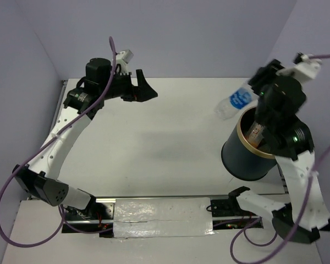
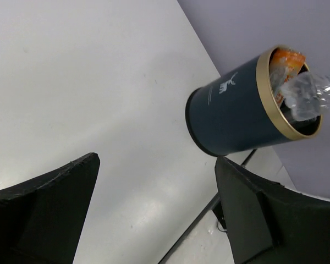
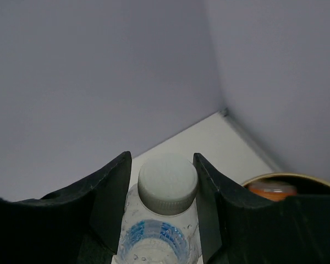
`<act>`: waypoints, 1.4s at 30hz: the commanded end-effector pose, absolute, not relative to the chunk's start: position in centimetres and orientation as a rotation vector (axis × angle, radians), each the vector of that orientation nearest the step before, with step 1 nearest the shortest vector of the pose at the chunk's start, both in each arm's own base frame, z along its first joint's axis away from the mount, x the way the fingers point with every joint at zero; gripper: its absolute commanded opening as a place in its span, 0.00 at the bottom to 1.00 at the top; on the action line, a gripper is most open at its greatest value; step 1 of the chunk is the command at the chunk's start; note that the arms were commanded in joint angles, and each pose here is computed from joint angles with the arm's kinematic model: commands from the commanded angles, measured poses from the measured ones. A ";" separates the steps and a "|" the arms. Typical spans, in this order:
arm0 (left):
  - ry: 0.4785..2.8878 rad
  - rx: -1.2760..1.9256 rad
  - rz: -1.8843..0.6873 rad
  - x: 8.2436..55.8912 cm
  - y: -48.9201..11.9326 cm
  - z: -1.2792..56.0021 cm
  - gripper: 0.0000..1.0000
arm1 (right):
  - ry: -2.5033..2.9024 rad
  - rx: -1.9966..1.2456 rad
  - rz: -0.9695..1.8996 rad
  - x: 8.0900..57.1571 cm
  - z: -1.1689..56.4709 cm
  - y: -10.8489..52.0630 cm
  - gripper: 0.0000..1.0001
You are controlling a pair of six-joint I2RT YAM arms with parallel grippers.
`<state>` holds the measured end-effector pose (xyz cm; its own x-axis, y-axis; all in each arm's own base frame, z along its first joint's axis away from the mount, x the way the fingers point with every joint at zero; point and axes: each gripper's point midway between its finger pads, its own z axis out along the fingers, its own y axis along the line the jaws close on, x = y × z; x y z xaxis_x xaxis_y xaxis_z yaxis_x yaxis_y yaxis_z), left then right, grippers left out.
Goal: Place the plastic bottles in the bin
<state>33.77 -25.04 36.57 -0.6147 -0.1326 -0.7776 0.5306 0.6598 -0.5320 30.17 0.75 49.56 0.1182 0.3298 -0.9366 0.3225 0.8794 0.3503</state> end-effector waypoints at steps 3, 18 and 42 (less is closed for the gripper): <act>1.928 0.268 -0.967 33.8 -23.0 39.4 0.99 | 1.260 0.760 -0.481 20.5 51.1 -9.4 0.00; 1.953 0.273 -1.008 34.4 -23.7 38.3 0.99 | 1.065 0.941 -0.809 15.7 48.0 -15.3 0.00; 2.004 0.281 -1.063 35.4 -24.9 35.7 0.99 | 1.162 1.012 -0.852 22.6 39.5 -18.6 0.00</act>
